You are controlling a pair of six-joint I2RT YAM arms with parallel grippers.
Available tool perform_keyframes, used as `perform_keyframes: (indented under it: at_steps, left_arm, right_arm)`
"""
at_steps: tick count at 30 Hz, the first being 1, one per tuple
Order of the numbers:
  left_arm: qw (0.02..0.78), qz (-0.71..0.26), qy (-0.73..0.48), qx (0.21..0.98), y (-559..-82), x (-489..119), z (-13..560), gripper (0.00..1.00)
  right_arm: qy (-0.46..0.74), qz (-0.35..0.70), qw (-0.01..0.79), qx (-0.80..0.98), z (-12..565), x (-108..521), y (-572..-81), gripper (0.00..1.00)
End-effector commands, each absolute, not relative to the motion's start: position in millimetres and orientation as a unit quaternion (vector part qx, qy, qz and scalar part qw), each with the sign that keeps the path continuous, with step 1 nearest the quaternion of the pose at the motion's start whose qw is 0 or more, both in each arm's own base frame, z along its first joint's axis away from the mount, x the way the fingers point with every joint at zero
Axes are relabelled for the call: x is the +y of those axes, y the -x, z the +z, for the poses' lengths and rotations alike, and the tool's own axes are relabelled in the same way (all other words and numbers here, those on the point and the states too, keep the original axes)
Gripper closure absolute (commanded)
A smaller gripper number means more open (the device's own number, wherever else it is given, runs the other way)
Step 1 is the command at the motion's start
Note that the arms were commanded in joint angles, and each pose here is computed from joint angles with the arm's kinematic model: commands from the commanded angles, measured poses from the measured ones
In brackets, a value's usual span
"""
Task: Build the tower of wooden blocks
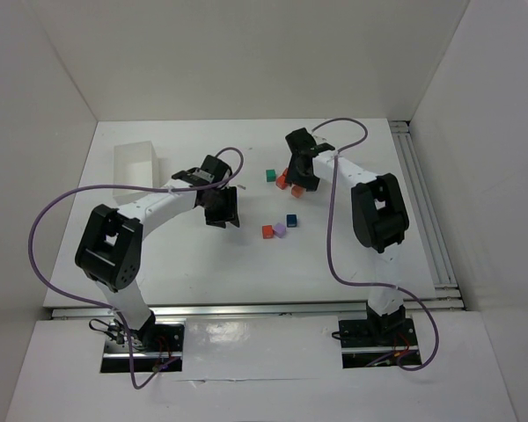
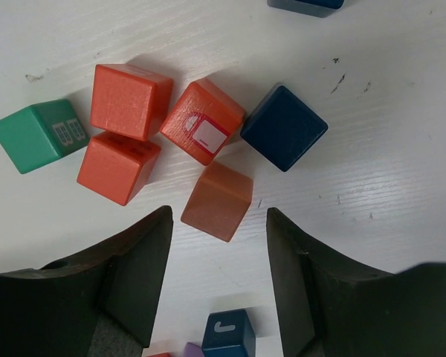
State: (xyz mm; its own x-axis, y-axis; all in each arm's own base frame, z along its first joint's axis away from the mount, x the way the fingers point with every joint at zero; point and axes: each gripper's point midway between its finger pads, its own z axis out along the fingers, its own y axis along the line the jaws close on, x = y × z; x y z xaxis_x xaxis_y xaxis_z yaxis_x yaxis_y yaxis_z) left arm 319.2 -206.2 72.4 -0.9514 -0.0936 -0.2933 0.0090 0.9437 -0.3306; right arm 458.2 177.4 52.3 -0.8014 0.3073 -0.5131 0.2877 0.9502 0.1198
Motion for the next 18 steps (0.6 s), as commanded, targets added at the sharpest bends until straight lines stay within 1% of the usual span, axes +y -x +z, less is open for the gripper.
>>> perform_keyframes:
  at_steps: [1,13,15,16,18]
  left_arm:
    - [0.173,-0.169,0.019,0.970,-319.8,-202.2,83.8,0.43]
    - [0.169,-0.166,0.015,0.971,-317.3,-200.7,80.7,0.43]
    - [0.169,-0.166,0.015,0.971,-317.3,-200.7,80.7,0.43]
    - [0.169,-0.166,0.015,0.971,-317.3,-200.7,80.7,0.43]
    - [0.169,-0.166,0.015,0.971,-317.3,-200.7,80.7,0.43]
  right_arm:
    - [-0.162,0.009,0.273,0.948,53.1,178.3,-457.6,0.40]
    - [-0.159,0.013,0.259,0.953,34.4,183.8,-460.2,0.40]
    - [-0.159,0.016,0.264,0.951,35.3,184.9,-462.5,0.43]
    - [-0.155,0.010,0.266,0.951,35.5,182.7,-463.0,0.48]
    - [-0.151,0.003,0.266,0.952,34.9,179.2,-460.0,0.53]
